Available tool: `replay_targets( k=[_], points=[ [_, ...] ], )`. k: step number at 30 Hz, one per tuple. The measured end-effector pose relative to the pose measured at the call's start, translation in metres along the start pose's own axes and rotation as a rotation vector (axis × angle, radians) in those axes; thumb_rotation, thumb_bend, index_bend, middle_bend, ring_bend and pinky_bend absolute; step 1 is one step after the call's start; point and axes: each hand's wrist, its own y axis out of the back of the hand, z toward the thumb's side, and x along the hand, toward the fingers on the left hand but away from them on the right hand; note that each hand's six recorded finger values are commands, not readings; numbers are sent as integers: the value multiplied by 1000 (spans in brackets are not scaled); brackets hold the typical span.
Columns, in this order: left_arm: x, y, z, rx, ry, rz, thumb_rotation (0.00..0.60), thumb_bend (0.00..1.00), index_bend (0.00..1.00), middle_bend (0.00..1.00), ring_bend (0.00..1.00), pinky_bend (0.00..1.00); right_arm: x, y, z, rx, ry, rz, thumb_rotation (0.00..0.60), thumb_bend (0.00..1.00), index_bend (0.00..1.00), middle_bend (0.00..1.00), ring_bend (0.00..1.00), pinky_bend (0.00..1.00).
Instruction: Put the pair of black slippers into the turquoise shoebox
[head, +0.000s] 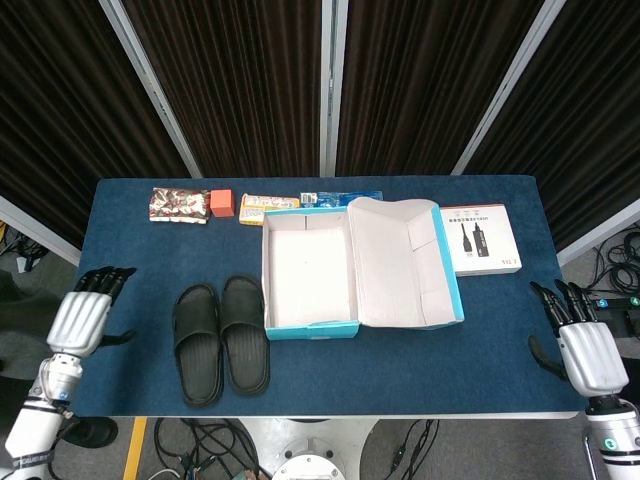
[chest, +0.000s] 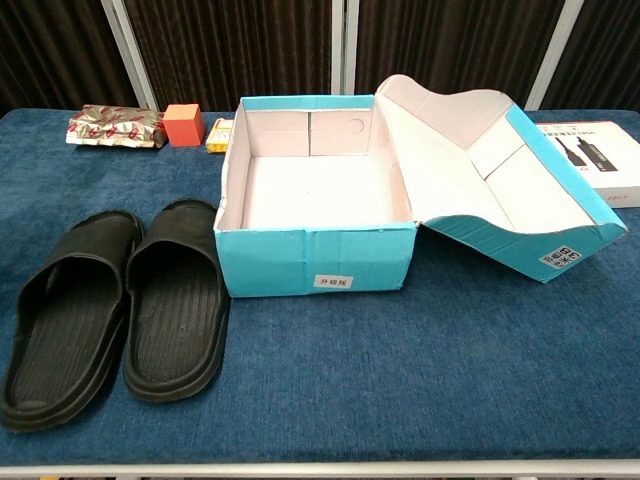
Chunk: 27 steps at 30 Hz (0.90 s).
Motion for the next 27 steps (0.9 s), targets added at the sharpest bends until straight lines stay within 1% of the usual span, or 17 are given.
replay_targets(
  k=[4, 5, 7, 9, 10, 12, 15, 18, 23, 25, 27],
  points=[
    [24, -5, 16, -35, -45, -79, 600, 32, 126, 171, 143, 257, -1, 3, 1, -3, 9, -5, 600, 334, 0, 160, 19, 66],
    [31, -6, 22, -51, -55, -107, 600, 26, 130, 171, 153, 285, -1, 4, 1, -4, 11, -7, 600, 334, 0, 160, 19, 67],
    [43, -9, 30, -74, -68, -147, 600, 11, 138, 181, 199, 332, 0, 5, 1, -4, 12, -10, 600, 334, 0, 160, 20, 67],
    [56, -12, 39, -95, -77, -185, 600, 2, 151, 211, 275, 377, 0, 7, 0, -3, 11, -13, 600, 334, 0, 160, 19, 68],
    [61, -13, 43, -101, -79, -195, 600, 0, 160, 230, 338, 417, 1, 7, 0, -2, 10, -14, 600, 334, 0, 160, 19, 68],
    [71, -16, 51, -101, -81, -210, 600, 0, 170, 245, 479, 531, 1, 9, -1, 0, 9, -17, 600, 334, 0, 160, 19, 69],
    [81, -19, 61, -68, -83, -220, 600, 0, 171, 232, 576, 654, 2, 10, -2, 1, 7, -20, 600, 334, 0, 160, 19, 69],
    [90, -24, 71, -26, -75, -242, 600, 0, 170, 204, 585, 680, 2, 11, -2, 0, 9, -21, 600, 333, 0, 160, 19, 69],
    [101, -33, 87, 56, -54, -298, 600, 0, 142, 157, 589, 684, 3, 11, -4, -1, 6, -18, 600, 334, 0, 160, 19, 69],
    [104, -36, 93, 69, -45, -325, 592, 0, 130, 147, 594, 684, 3, 10, -5, -2, 4, -17, 600, 334, 0, 160, 19, 69],
    [107, -38, 102, 63, -38, -356, 571, 0, 94, 136, 600, 686, 4, 10, -6, -4, 2, -16, 600, 334, 0, 160, 19, 69]
  ],
)
